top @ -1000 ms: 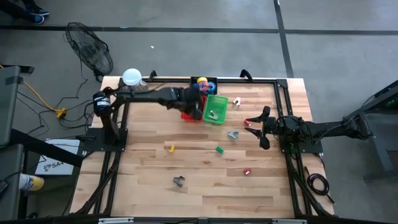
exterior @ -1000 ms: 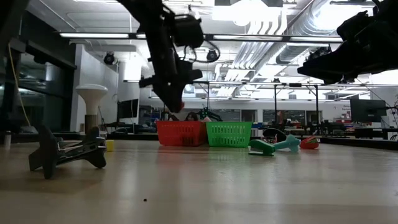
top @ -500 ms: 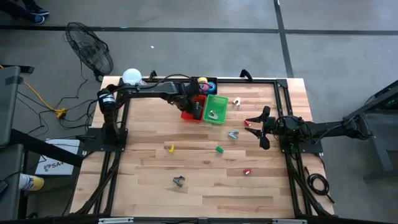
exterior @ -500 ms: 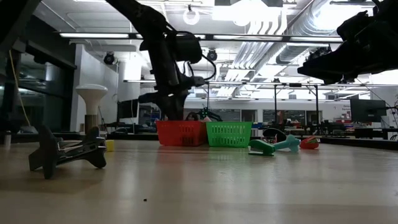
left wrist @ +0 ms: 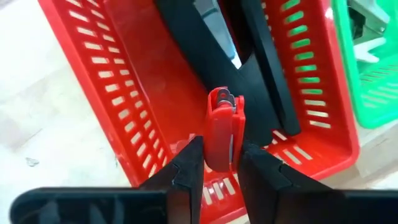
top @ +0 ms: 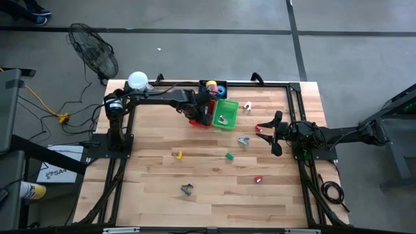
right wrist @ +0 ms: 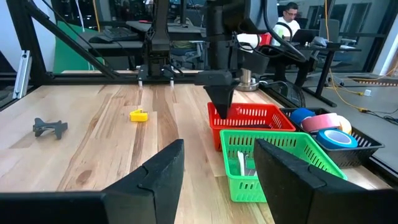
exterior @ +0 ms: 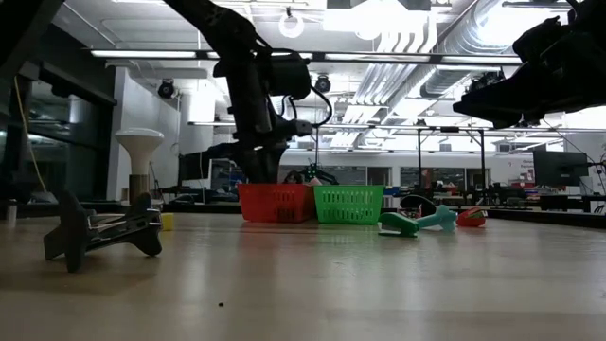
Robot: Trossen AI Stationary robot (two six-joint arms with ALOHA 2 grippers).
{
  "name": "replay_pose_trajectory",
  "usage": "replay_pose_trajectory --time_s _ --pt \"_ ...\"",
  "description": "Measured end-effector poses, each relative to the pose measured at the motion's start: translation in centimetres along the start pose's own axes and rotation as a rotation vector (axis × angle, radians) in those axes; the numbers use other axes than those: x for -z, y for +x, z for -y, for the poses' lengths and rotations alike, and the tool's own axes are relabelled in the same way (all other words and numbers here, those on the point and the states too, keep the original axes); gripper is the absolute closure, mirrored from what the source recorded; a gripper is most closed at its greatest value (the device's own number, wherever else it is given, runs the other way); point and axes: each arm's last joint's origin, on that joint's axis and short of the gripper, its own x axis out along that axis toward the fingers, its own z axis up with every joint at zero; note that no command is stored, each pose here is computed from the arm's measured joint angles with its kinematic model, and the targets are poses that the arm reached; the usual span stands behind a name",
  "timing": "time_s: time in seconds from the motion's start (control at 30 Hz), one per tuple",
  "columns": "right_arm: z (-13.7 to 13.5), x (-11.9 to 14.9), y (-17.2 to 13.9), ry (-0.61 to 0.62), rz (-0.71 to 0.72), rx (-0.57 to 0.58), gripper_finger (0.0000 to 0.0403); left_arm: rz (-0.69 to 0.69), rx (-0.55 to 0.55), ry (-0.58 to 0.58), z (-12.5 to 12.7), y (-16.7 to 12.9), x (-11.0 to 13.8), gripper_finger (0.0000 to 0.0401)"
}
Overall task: Pick and place Stapler, Stapler remover, tape
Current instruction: Put the bottom left small red stapler into the red bin, then put the small yellow stapler into the red bin
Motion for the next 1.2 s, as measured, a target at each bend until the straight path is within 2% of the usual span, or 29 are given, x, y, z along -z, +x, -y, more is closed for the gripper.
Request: replay_pose_trajectory --time_s 0.43,0.6,0.73,0.87,1.2 --pt "0.0 0.0 0.0 0.000 0.000 0.000 0.0217 0.005 -0.026 0.033 0.0 0.0 0.2 0.0310" --pt "0.0 0.0 0.0 0.000 0.000 0.000 0.0217 0.003 -0.060 0.059 0.0 0.0 0.5 0.0261" --pt "0.0 0.0 0.0 0.000 0.000 0.000 0.0217 -0.004 -0.034 0.057 0.1 0.0 0.4 0.0209" --pt "0.0 0.0 0.0 0.000 0.000 0.000 0.0217 -0.006 -0.032 0.061 0.1 0.0 0.4 0.0179" --pt "0.0 0.0 0.0 0.000 0.001 0.000 0.0217 -0.001 -0.111 0.141 1.7 -4.0 -0.5 0.0182"
